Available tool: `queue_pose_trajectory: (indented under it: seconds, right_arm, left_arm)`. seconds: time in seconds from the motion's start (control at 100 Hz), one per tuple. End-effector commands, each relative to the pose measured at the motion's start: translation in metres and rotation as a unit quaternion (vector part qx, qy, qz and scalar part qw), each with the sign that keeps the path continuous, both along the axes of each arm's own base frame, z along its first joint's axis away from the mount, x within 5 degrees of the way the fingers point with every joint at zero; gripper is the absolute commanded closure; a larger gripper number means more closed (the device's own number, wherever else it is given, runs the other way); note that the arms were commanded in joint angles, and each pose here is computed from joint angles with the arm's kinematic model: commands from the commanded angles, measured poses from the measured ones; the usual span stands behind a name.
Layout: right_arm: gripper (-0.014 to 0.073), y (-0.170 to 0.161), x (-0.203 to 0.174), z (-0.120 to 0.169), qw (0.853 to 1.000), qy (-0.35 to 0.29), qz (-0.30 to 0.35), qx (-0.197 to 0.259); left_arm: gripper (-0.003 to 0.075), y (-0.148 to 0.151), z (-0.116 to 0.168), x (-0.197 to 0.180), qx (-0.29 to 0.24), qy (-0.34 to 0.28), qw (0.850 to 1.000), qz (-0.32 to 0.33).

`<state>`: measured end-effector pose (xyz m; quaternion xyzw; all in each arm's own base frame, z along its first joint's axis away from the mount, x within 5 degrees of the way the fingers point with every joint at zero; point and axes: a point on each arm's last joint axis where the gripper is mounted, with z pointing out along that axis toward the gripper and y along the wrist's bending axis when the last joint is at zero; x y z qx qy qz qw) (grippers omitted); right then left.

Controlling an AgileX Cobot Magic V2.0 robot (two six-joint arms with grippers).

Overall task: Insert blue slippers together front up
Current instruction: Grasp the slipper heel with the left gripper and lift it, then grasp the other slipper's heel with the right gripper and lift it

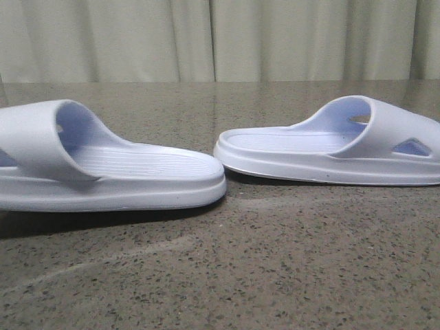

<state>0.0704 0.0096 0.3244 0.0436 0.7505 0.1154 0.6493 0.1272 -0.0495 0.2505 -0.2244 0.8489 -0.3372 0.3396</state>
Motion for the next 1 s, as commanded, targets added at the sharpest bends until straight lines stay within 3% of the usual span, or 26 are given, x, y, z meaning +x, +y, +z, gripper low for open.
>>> queue_pose_trajectory:
  seconds: [0.0, 0.23, 0.56, 0.75, 0.99]
  right_arm:
    - [0.0254, -0.001, 0.001, 0.02, 0.998, -0.062, -0.008, 0.006]
    - [0.0254, -0.002, 0.005, 0.016, 0.998, -0.066, -0.011, 0.003]
    - [0.0254, 0.0, 0.046, -0.007, 1.0, 0.021, -0.014, 0.009]
    - [0.0254, 0.002, 0.078, -0.024, 0.995, 0.077, -0.022, 0.052]
    - [0.0254, 0.005, 0.112, -0.052, 0.979, 0.157, -0.045, 0.12]
  left_arm:
    - [0.0704, 0.0, 0.027, -0.004, -0.026, -0.059, 0.998, 0.006]
    - [0.0704, 0.001, 0.058, -0.028, -0.067, -0.13, 0.989, -0.005]
    - [0.0704, 0.002, 0.08, -0.039, -0.095, -0.171, 0.981, -0.008]
    - [0.0704, 0.001, 0.079, -0.039, -0.095, -0.169, 0.981, -0.01]
    - [0.0704, 0.001, 0.079, -0.039, -0.095, -0.169, 0.981, -0.01]
